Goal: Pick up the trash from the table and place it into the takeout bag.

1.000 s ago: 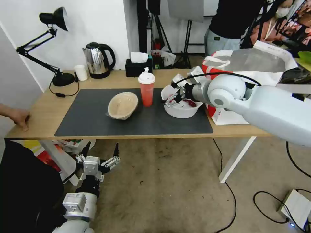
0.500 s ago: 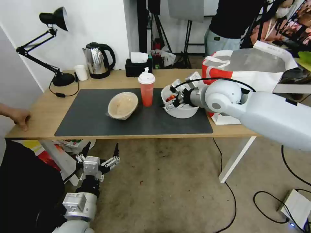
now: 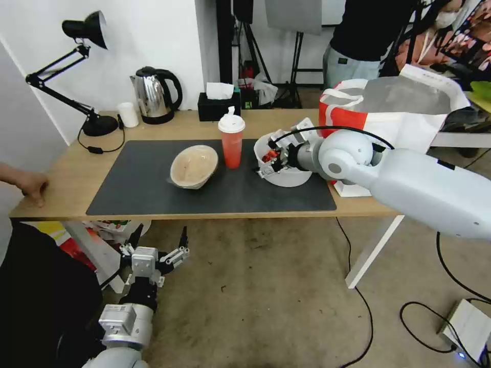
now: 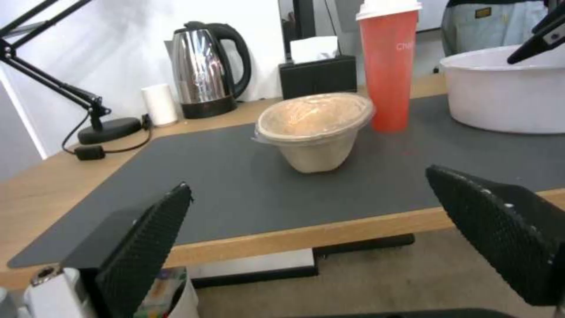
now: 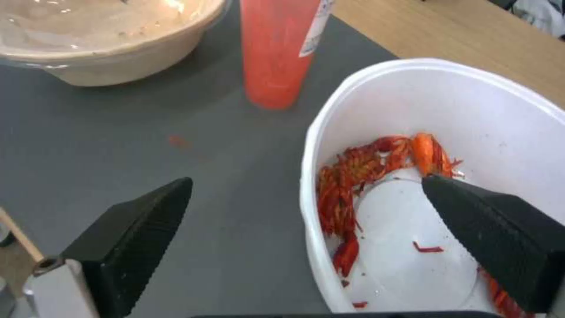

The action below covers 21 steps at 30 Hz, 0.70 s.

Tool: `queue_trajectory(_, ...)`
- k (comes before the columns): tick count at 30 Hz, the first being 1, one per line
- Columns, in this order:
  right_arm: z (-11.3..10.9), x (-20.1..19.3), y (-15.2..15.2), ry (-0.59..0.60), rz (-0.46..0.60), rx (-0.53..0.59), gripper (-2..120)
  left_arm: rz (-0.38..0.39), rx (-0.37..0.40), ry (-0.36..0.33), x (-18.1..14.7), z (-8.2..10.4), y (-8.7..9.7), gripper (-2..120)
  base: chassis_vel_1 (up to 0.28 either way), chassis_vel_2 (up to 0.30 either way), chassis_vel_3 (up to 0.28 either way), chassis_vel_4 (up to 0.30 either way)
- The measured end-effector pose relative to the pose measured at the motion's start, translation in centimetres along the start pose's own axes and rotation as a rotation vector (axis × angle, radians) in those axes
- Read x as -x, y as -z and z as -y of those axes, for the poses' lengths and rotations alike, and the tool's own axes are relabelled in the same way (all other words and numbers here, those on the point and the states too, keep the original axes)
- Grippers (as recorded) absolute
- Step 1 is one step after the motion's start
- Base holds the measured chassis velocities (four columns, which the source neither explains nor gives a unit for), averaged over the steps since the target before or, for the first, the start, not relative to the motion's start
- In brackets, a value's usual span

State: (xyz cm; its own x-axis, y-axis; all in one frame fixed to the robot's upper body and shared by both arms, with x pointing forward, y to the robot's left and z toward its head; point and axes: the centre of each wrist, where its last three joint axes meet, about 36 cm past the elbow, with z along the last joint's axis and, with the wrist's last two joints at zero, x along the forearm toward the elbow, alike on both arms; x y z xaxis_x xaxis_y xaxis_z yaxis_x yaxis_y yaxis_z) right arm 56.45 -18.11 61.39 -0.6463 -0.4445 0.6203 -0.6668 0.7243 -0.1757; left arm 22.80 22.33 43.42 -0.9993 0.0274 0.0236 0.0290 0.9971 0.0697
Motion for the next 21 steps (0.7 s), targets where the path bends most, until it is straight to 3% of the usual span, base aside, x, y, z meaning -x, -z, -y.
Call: queue_trajectory(21,0.7,3.3,-0.3,-0.009,-0.045,0.008,100,0.0,0.0,0.0,0.0,0.0,0.0,100,0.0,0.0,0.0,0.0)
